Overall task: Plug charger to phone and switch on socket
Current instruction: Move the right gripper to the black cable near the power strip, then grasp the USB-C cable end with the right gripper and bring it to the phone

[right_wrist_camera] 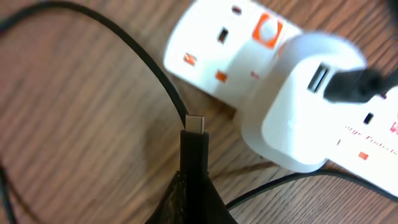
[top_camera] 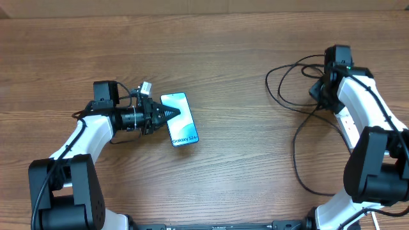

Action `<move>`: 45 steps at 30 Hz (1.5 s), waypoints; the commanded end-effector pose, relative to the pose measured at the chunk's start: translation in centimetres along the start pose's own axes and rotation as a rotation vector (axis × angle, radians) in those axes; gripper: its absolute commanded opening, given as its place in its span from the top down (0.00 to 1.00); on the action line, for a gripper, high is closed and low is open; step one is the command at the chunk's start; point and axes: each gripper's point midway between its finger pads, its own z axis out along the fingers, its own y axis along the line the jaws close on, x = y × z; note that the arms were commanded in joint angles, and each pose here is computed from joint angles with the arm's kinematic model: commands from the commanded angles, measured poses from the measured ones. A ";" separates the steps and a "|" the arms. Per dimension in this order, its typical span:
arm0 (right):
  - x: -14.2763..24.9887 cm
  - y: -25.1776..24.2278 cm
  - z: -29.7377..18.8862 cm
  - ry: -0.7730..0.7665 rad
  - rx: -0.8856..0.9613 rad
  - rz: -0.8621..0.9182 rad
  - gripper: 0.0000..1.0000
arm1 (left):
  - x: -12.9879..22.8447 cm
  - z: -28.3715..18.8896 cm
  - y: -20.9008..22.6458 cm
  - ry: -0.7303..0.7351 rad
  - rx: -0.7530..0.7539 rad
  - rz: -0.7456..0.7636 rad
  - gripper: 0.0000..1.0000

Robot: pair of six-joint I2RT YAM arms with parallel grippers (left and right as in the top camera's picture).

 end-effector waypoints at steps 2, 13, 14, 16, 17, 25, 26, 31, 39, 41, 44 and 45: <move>-0.8 -0.2 -0.7 -0.024 0.011 -0.004 0.96 | 0.2 0.0 -1.1 0.022 0.049 0.030 0.96; 0.2 -0.1 -0.7 0.022 0.001 -0.026 0.96 | 0.2 0.0 -1.1 0.022 0.049 0.031 0.96; 0.6 0.5 -0.8 0.048 -0.034 -0.057 0.96 | 0.2 0.0 -1.1 0.021 0.049 0.032 0.96; 1.9 1.9 -1.0 0.112 -0.123 -0.119 0.96 | 0.2 0.0 -1.1 0.021 0.049 0.032 0.96; 2.7 2.8 -1.3 0.149 -0.176 -0.154 0.96 | 0.2 0.0 -1.1 0.022 0.049 0.032 0.96; 9.4 8.0 -8.4 0.292 -0.553 -0.542 0.96 | -0.3 -0.1 -2.5 0.022 0.111 0.132 0.96; 10.3 8.2 -9.6 0.296 -0.582 -0.593 0.96 | -0.4 -0.2 -3.1 0.027 0.138 0.163 0.96; 16.0 7.7 -17.1 0.277 -0.691 -0.872 0.96 | -1.0 -1.1 -7.3 0.064 0.292 0.344 0.96; 24.9 6.5 -25.5 0.240 -0.853 -1.196 0.96 | -1.9 -2.6 -12.7 0.074 0.334 0.482 0.96; 26.6 6.6 -26.8 0.230 -0.891 -1.238 0.96 | -2.2 -2.8 -13.5 0.062 0.333 0.471 0.96; 28.6 8.0 -27.6 0.220 -0.937 -1.226 0.96 | -3.0 -2.8 -13.7 0.024 0.328 0.395 0.96; 29.0 8.4 -27.4 0.211 -0.937 -1.215 0.96 | -3.3 -2.8 -13.7 0.014 0.326 0.369 0.96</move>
